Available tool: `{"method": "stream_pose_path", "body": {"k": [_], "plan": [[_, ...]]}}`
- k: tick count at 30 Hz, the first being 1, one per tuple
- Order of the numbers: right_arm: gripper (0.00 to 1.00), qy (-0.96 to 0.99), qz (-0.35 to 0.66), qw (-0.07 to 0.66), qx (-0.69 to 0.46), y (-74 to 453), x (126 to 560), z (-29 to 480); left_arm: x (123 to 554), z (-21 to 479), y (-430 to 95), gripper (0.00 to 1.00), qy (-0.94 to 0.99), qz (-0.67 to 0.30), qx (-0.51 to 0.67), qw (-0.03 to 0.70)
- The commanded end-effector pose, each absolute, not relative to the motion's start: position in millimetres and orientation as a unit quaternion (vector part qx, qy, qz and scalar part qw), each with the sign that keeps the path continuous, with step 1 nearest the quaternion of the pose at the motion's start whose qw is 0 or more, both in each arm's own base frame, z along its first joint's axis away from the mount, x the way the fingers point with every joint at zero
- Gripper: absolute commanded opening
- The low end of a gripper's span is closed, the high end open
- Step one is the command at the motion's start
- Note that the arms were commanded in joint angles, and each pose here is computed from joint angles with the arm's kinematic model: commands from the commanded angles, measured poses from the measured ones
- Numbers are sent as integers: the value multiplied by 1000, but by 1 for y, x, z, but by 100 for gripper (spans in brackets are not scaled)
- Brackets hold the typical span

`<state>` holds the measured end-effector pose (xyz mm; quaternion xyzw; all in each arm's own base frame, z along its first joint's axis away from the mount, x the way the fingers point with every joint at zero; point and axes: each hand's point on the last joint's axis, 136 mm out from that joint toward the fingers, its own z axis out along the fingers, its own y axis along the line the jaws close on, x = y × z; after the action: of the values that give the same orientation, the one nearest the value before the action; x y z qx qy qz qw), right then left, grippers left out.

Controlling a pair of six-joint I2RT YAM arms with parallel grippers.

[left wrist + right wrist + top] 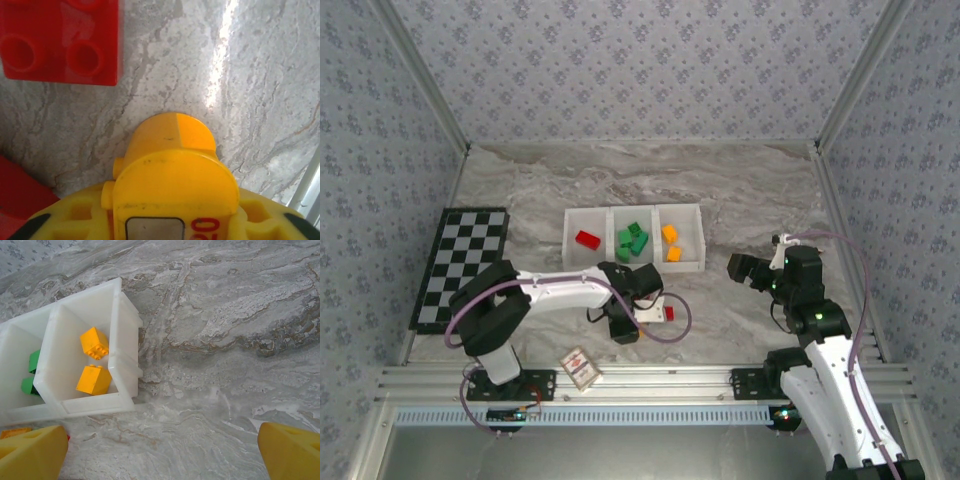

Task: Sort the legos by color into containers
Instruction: Pick up the lego from the middle-left of the table, then place the lego in the container.

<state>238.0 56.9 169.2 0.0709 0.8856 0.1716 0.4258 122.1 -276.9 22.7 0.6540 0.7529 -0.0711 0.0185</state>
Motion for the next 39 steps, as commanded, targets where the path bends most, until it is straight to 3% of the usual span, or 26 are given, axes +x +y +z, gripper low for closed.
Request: {"method": "stream_pose_path", "body": {"k": [1, 7, 13, 29, 39], "plan": [[100, 884, 174, 428, 72, 56, 237, 169, 120, 47, -298, 26, 745, -126, 653, 51], [100, 882, 173, 431, 73, 56, 237, 170, 154, 104, -312, 26, 752, -165, 617, 163], [100, 882, 173, 432, 73, 56, 237, 170, 217, 153, -319, 32, 757, -133, 593, 239], [100, 878, 173, 439, 74, 54, 233, 175, 317, 147, -394, 32, 713, -107, 669, 181], [100, 878, 175, 439, 74, 55, 233, 176, 356, 143, -414, 49, 729, -134, 639, 206]]}}
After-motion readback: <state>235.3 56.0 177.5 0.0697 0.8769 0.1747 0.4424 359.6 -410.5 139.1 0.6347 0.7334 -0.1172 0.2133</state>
